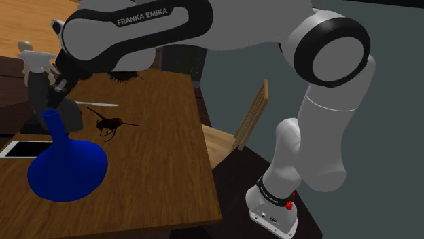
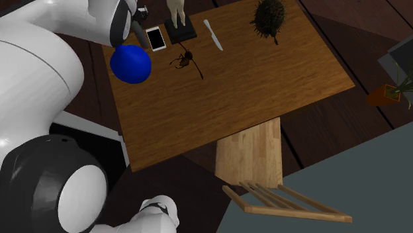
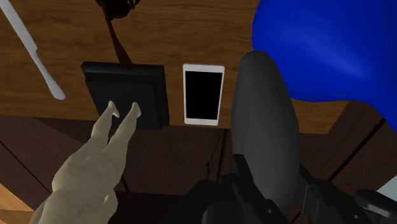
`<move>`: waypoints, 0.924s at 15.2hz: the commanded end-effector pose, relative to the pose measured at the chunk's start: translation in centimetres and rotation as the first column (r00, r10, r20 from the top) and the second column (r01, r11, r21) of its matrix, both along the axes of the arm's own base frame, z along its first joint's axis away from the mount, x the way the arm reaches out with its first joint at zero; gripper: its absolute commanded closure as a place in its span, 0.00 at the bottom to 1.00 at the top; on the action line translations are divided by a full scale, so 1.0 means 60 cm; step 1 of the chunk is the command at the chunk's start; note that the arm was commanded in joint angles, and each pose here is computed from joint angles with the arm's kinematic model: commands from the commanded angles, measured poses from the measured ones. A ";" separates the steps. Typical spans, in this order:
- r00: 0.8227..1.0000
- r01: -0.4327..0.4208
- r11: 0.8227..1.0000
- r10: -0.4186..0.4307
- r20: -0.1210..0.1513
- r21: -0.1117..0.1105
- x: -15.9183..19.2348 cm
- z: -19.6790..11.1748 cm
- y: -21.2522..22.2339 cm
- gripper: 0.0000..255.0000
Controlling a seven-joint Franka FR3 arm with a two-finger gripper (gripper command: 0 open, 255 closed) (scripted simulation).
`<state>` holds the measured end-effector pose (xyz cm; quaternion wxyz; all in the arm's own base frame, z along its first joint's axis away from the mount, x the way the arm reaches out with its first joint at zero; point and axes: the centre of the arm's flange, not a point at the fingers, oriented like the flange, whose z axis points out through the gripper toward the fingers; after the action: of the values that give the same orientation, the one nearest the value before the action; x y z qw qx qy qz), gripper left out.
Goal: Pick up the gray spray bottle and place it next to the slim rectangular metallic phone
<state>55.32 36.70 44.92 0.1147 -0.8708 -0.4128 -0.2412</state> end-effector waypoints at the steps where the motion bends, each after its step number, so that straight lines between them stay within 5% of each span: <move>1: 1.000 0.001 1.000 -0.001 0.001 0.001 0.006 -0.015 0.043 1.00; 14: 1.000 0.001 1.000 -0.001 0.001 0.001 0.045 -0.123 0.305 1.00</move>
<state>57.73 53.62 38.04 0.1146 -0.8708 -0.4125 -0.2417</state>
